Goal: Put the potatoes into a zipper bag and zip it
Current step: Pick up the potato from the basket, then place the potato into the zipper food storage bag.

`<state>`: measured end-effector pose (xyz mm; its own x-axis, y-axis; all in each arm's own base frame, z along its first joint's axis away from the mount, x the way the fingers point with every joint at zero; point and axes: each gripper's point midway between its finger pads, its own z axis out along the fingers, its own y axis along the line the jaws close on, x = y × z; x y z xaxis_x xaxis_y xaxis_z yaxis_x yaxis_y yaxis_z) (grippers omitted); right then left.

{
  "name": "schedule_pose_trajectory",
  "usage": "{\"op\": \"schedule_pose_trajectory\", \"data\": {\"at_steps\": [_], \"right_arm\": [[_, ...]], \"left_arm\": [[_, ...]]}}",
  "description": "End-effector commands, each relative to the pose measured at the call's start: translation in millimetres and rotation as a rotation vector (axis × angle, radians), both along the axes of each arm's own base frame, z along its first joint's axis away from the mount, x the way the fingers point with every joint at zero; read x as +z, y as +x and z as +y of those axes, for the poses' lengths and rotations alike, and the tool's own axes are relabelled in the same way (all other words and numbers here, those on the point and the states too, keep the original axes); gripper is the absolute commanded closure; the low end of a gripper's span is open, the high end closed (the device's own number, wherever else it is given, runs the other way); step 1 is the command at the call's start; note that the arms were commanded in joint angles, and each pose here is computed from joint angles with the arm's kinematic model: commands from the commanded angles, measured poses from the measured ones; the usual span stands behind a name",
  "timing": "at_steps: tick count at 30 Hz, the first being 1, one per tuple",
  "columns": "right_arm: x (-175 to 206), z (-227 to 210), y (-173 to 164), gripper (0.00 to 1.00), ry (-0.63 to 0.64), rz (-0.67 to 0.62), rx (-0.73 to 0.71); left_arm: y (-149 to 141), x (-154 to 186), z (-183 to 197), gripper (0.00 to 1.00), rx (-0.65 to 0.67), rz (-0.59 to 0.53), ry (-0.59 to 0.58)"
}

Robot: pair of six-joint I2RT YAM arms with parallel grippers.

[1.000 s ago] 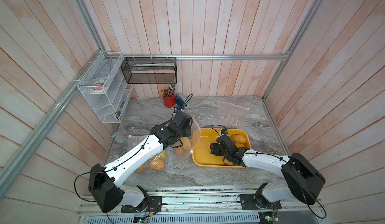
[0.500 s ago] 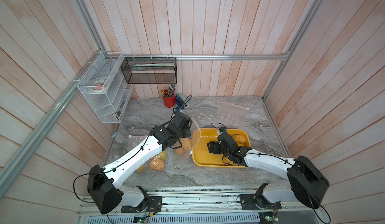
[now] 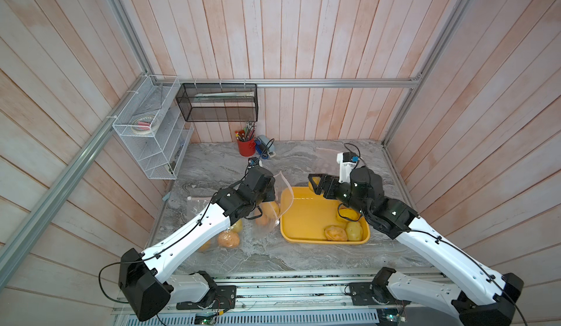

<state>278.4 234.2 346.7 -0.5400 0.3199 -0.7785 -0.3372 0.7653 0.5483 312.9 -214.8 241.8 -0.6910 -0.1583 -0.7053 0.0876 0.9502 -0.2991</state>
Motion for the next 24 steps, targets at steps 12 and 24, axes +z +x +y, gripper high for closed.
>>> {"op": "schedule_pose_trajectory", "data": {"at_steps": [12, 24], "right_arm": [[-16, 63, 2, 0.64, -0.094, -0.161, 0.295], [-74, 109, 4, 0.66, -0.175, -0.077, 0.409]], "left_arm": [[-1, 6, -20, 1.0, -0.102, -0.004, -0.051], [-4, 10, -18, 1.0, -0.098, -0.015, -0.07]]}}
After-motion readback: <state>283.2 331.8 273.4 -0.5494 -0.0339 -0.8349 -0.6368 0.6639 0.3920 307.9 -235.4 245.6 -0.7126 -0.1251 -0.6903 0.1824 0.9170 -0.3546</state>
